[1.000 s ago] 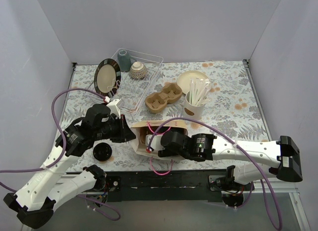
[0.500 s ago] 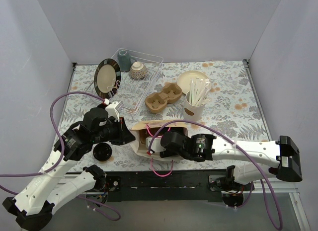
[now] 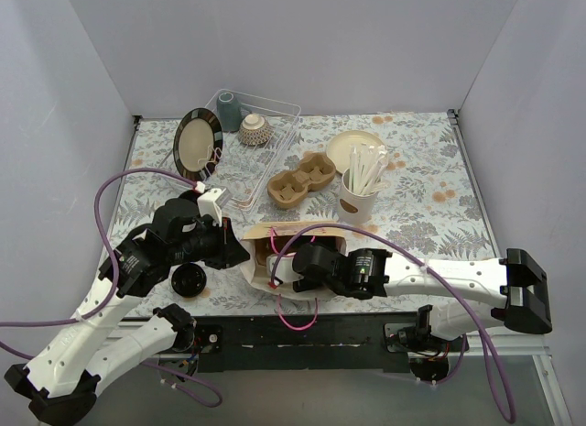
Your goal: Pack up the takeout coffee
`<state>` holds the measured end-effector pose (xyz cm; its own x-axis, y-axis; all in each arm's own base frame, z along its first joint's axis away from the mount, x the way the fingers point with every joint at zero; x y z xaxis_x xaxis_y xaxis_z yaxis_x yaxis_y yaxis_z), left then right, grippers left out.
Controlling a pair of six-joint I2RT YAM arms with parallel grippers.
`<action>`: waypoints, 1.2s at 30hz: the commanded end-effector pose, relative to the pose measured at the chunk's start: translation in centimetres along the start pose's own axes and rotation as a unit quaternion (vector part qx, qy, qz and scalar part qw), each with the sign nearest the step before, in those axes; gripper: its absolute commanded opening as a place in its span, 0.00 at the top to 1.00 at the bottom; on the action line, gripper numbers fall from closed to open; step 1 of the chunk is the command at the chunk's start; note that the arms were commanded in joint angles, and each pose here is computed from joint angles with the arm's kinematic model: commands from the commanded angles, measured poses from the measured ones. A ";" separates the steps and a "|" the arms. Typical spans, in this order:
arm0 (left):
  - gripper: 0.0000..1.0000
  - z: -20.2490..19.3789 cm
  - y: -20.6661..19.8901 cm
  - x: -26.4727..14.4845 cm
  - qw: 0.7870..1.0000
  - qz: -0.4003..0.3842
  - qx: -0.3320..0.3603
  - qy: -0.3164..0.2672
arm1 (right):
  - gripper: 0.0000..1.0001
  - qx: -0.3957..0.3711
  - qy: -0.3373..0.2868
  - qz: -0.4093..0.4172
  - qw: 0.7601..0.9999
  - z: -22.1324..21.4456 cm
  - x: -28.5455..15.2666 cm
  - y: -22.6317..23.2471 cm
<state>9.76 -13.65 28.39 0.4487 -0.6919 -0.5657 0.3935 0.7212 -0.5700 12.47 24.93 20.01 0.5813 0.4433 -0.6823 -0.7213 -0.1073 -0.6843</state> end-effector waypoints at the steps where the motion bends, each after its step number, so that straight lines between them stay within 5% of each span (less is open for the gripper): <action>1: 1.00 -0.1 -0.3 -0.4 1.000 -0.023 0.021 0.000 | 0.57 0.020 -0.008 -0.015 1.000 0.5 0.5 -0.1; 22: 1.00 -1.7 0.4 -0.3 0.999 -0.028 0.032 0.029 | 0.55 0.043 -0.011 0.009 0.999 0.2 1.1 1.4; 36: 1.00 -0.8 0.1 0.0 0.998 -0.024 0.050 0.038 | 0.55 0.095 -0.026 -0.048 0.994 2.1 -0.8 -3.4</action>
<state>9.22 -13.62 27.47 0.3837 -0.7207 -0.5774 0.4755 0.6902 -0.5454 13.31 25.95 20.57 0.6134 0.4334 -0.6602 -0.7367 0.0127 -0.6761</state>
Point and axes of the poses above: each gripper's point midway between its finger pads, its own x axis out along the fingers, its own y axis along the line the jaws close on, z = x × y, the point moved 7 cm from there along -x, back along the fingers, and after that the axes turned 3 degrees about -x, right-handed, at the moved point
